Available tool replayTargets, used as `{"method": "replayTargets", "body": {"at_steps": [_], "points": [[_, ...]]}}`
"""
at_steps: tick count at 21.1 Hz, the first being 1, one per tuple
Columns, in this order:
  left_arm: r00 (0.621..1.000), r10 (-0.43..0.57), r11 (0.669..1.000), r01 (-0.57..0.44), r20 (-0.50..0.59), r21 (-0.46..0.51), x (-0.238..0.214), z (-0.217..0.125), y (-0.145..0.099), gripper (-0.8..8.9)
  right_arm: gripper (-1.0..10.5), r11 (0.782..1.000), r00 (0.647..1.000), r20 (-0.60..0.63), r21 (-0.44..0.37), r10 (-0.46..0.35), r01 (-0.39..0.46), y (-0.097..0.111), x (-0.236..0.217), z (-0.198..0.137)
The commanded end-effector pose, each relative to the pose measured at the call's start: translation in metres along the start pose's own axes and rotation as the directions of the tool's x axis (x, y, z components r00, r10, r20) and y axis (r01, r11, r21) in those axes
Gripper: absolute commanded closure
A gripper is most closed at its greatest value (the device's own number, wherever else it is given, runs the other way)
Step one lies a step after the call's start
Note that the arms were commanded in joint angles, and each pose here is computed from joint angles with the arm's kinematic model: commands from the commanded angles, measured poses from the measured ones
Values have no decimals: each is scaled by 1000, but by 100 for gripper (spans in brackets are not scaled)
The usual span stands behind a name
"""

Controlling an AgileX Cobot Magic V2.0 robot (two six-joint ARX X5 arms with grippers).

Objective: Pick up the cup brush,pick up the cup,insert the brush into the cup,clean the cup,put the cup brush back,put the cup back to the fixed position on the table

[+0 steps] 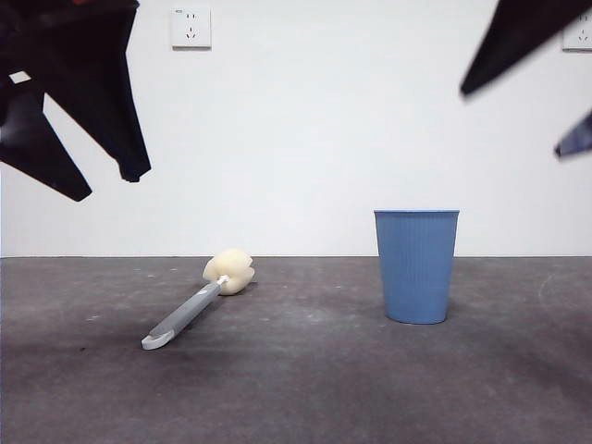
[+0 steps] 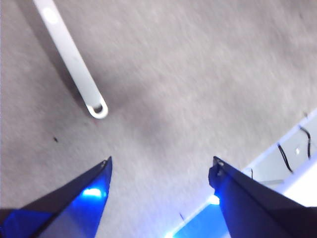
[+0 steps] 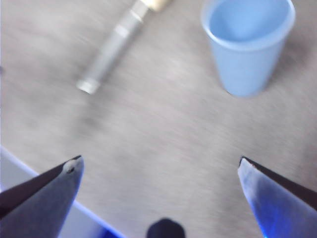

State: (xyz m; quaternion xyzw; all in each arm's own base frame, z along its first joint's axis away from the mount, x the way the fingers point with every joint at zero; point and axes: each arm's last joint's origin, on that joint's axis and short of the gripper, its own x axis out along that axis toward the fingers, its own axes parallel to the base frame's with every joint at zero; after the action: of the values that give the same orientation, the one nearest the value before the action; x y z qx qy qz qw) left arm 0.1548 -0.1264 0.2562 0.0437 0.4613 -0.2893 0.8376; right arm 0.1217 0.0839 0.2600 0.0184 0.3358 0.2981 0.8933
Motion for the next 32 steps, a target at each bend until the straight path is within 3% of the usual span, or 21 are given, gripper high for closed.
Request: {"method": "replayTargets", "body": {"at_steps": [1, 3, 4, 8, 20, 23, 24, 26, 27, 28, 30, 32], "points": [[999, -40, 999, 40, -35, 20, 1, -4, -1, 507, 654, 999, 1000, 11, 49, 15, -16, 5, -13, 6], [997, -63, 998, 64, -52, 17, 1, -5, -2, 752, 975, 999, 1000, -7, 45, 19, -18, 7, -20, 7], [997, -62, 998, 63, -54, 17, 1, -5, -2, 829, 955, 999, 1000, -18, 44, 19, -18, 8, -21, 6], [997, -61, 998, 62, -53, 17, 1, -5, -2, 821, 946, 999, 996, -89, 52, 4, 1, 6, -20, 0], [998, -62, 998, 63, -28, 21, 1, -2, -2, 817, 946, 998, 996, -90, 70, -4, 10, 6, -21, 0], [998, -22, 999, 20, 56, 31, -1, 4, -2, 817, 946, 998, 996, -90, 70, -4, 10, 6, -21, 0], [993, 33, 998, -38, 112, 42, -8, 6, 2, 817, 946, 998, 996, -90, 70, -4, 10, 6, -21, 0], [945, 160, 983, -177, 284, 36, -26, 14, 11, 817, 946, 998, 996, -90, 69, -4, 10, 6, -21, 0], [890, 207, 973, -232, 405, 12, -42, 19, 16, 817, 946, 998, 996, -90, 69, -4, 10, 6, -21, 0], [827, 230, 964, -265, 514, -5, -58, 22, 21, 817, 946, 998, 996, -90, 70, -4, 10, 6, -21, 0], [657, 297, 940, -329, 693, -91, -94, 21, 35, 817, 946, 998, 996, -90, 70, -4, 10, 6, -21, 0], [491, 388, 901, -379, 780, -210, -118, 7, 48, 817, 946, 997, 996, -90, 70, -4, 10, 6, -21, 0]]}}
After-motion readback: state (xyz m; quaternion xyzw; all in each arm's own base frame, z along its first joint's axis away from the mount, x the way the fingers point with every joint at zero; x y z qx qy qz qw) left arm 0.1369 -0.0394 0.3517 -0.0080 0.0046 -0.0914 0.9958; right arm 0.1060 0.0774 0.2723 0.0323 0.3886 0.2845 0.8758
